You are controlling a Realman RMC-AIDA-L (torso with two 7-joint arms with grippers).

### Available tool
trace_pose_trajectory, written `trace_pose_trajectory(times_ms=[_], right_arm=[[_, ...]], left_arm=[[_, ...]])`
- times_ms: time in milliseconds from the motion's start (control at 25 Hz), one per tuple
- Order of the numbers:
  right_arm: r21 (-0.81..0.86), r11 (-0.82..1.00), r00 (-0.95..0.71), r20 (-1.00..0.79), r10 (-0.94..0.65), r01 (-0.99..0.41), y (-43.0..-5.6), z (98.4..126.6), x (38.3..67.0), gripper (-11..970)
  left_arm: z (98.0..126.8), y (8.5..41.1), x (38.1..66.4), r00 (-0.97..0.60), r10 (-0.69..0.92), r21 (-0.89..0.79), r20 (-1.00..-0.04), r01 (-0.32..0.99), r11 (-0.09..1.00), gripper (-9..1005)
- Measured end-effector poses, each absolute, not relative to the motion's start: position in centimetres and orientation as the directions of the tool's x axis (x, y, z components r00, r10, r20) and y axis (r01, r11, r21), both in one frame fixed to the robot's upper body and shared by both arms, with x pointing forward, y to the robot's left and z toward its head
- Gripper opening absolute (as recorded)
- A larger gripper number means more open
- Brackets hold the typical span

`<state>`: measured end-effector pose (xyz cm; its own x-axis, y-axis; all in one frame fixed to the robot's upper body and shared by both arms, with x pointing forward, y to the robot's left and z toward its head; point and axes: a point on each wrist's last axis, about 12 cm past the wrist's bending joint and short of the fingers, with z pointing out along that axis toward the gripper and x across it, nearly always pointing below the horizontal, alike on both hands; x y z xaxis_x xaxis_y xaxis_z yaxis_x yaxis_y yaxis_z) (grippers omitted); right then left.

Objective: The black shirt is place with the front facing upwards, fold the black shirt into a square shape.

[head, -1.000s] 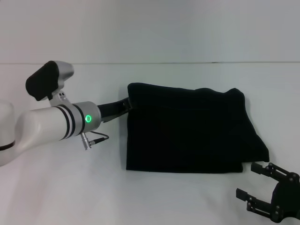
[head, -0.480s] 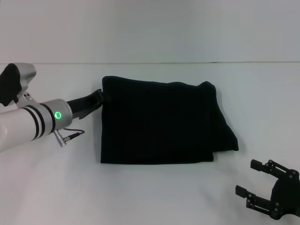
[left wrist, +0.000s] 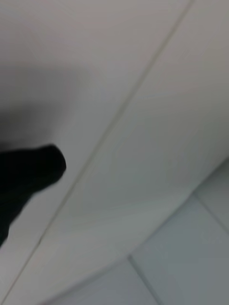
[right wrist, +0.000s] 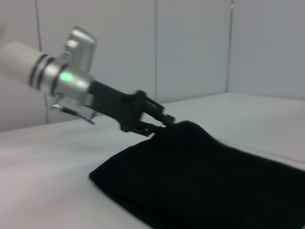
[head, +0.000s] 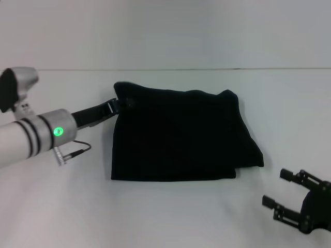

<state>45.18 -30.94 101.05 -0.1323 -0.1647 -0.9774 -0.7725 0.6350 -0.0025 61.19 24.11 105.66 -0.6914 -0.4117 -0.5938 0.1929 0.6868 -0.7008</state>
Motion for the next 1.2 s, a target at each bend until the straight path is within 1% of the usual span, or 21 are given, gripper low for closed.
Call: trace_pose_trajectory(times_ms=[160,240,320,400,440,520,720,920,1200], right_arm=[[0.006,0.681,-0.118,-0.986,-0.118,-0.732,-31.1,101.4,45.7,821],[0.0,0.696,-0.099,-0.99,-0.102,-0.718,-31.0,101.6,46.0,821],[-0.016,0.696,-0.076,-0.992,-0.101,-0.718,-30.8,101.7,46.3,822],[-0.028,0.685,-0.06,-0.993,-0.104,-0.728,-30.4,101.8,46.5,822],[-0.032,0.679,-0.056,-0.993,-0.108,-0.733,-30.3,101.8,46.5,822],[-0.034,0.662,-0.06,-0.991,-0.118,-0.749,-29.9,101.7,46.6,822],[-0.04,0.644,-0.069,-0.987,-0.144,-0.764,-29.2,100.8,45.8,822],[-0.061,0.655,-0.097,-0.974,-0.202,-0.753,-29.8,99.9,45.2,822],[-0.059,0.667,-0.106,-0.973,-0.204,-0.743,-30.0,99.7,44.9,822]], left_arm=[[107.2,25.9,59.2,-0.603,-0.336,-0.648,-0.723,0.424,0.633,363],[107.9,26.9,57.5,-0.515,-0.269,-0.56,-0.814,0.571,0.601,406],[108.0,27.6,55.8,-0.436,-0.197,-0.464,-0.878,0.671,0.578,448],[107.6,28.3,53.8,-0.351,-0.13,-0.362,-0.927,0.748,0.556,491],[107.2,28.6,52.7,-0.315,-0.109,-0.322,-0.943,0.773,0.547,550],[106.2,29.4,50.1,-0.263,-0.088,-0.268,-0.961,0.798,0.54,668],[104.5,30.1,47.0,-0.307,-0.038,-0.28,-0.951,0.805,0.524,938],[103.0,29.6,45.5,-0.374,0.04,-0.308,-0.926,0.815,0.49,938],[103.1,29.8,45.8,-0.345,0.055,-0.274,-0.937,0.823,0.497,938]])
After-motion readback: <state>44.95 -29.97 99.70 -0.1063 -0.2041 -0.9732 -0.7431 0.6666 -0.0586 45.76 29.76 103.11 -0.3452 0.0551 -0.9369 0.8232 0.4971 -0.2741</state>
